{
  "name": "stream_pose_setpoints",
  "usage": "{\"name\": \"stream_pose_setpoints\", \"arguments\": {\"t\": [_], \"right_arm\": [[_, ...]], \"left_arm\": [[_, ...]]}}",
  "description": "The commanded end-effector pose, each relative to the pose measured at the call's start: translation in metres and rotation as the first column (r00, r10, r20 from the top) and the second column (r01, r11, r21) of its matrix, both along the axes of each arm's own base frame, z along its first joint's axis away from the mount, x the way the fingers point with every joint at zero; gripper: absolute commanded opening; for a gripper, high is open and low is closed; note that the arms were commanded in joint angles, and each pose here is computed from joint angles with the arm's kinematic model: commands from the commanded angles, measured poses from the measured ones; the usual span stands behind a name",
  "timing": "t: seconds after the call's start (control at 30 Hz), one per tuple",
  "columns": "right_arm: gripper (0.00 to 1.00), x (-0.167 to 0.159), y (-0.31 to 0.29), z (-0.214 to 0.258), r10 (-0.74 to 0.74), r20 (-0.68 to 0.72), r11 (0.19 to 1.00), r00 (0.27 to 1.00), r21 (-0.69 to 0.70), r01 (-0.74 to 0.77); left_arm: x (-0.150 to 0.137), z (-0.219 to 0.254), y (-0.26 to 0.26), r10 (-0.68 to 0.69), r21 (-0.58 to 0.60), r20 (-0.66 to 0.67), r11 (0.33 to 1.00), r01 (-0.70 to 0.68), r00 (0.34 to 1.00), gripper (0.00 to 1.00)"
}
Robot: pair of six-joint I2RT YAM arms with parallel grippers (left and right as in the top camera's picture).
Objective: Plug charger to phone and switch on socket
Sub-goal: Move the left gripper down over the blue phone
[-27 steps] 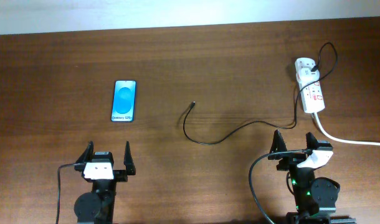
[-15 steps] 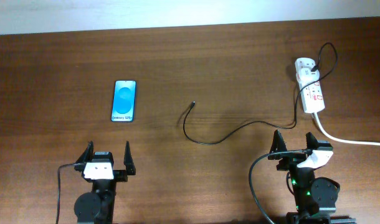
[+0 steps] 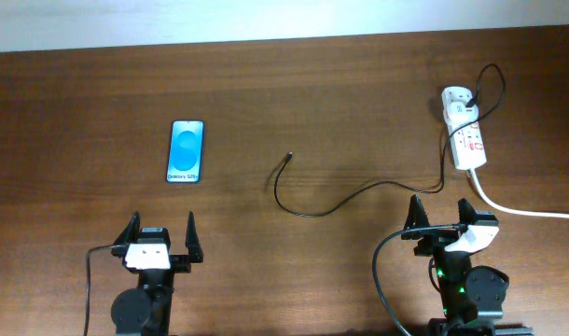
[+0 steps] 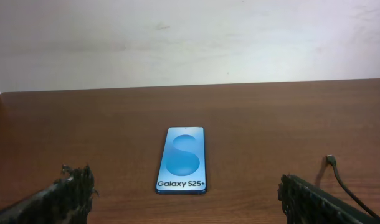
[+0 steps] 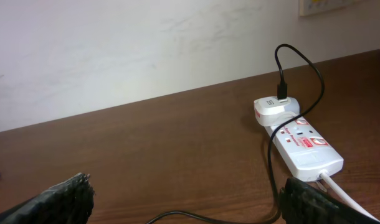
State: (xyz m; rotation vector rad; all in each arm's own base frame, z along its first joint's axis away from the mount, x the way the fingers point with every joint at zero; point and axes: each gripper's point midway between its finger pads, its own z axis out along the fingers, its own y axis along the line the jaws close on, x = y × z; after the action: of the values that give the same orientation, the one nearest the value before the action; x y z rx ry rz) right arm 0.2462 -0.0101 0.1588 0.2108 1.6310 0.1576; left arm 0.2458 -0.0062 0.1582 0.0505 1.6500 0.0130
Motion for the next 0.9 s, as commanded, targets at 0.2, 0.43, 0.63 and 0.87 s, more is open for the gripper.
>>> {"name": "stream_pose_setpoints", "arguments": {"t": [0.2, 0.43, 0.63, 0.87], "right_arm": [[0.99, 0.0, 0.002, -0.002, 0.012, -0.002, 1.0, 1.0, -0.01, -0.012], [0.99, 0.0, 0.002, -0.002, 0.012, -0.002, 1.0, 1.0, -0.01, -0.012], [0.99, 0.0, 0.002, -0.002, 0.012, -0.002, 1.0, 1.0, -0.01, -0.012], [0.99, 0.0, 0.002, -0.002, 0.012, -0.002, 1.0, 1.0, -0.01, -0.012]], "left_arm": [[0.0, -0.003, 0.001, 0.006, 0.017, -0.005, 1.0, -0.006, 1.0, 0.99], [-0.002, 0.034, -0.017, -0.101, 0.029, 0.124, 0.995, 0.098, 0.987, 0.99], [-0.008, 0.059, -0.016, -0.098, 0.01, 0.143, 0.995, 0.097, 0.985, 0.99], [-0.023, 0.116, -0.013, -0.079, -0.03, 0.143, 0.996, 0.084, 0.987, 0.99]]}}
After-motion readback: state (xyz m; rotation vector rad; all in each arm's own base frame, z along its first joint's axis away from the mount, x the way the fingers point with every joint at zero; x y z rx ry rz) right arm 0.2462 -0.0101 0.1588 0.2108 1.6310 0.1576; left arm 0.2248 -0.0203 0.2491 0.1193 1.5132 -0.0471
